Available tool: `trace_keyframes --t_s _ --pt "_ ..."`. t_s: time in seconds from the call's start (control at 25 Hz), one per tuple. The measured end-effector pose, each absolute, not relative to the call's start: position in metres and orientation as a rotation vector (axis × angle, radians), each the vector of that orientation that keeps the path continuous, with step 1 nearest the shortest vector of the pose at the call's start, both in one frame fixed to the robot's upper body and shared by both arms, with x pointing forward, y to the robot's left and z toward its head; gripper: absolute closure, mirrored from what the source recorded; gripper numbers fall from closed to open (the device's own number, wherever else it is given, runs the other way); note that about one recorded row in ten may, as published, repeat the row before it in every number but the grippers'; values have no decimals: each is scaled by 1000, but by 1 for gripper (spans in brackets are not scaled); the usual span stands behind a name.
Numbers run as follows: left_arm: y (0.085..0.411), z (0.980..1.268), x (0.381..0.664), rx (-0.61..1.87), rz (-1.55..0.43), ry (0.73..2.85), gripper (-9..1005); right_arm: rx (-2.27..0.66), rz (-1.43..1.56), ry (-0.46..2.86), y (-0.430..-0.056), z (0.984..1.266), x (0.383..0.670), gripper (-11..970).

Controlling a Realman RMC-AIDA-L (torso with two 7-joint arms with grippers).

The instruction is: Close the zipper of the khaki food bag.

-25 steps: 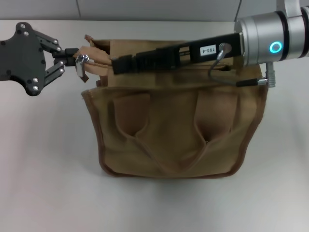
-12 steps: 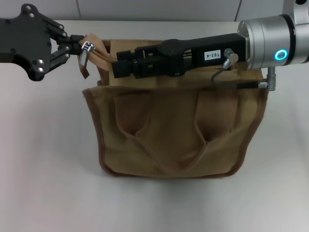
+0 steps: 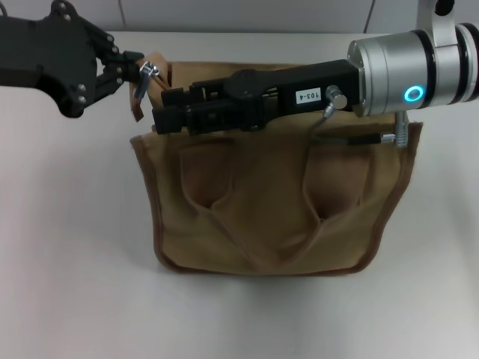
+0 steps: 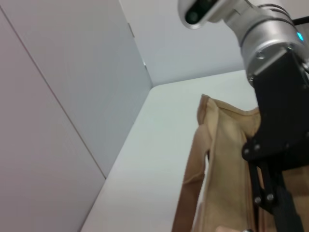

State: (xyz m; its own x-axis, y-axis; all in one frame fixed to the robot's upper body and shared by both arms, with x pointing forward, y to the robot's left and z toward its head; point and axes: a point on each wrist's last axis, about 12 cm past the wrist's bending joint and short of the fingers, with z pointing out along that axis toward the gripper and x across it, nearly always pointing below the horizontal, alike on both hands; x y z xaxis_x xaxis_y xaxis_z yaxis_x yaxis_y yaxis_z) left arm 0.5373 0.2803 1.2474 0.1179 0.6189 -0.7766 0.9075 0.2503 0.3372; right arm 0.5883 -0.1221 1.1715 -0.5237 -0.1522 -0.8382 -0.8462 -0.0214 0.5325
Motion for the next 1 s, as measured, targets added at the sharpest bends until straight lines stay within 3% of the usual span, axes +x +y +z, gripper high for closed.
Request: trace_keyframes --t_s 0.88,1.0 --pt "278 1243 532 1479 -419 1598 957 -1010 1523 1728 -110 1167 594 428" --pt "279 1242 531 1482 -421 1598 957 -1013 1511 1734 -109 1166 595 545"
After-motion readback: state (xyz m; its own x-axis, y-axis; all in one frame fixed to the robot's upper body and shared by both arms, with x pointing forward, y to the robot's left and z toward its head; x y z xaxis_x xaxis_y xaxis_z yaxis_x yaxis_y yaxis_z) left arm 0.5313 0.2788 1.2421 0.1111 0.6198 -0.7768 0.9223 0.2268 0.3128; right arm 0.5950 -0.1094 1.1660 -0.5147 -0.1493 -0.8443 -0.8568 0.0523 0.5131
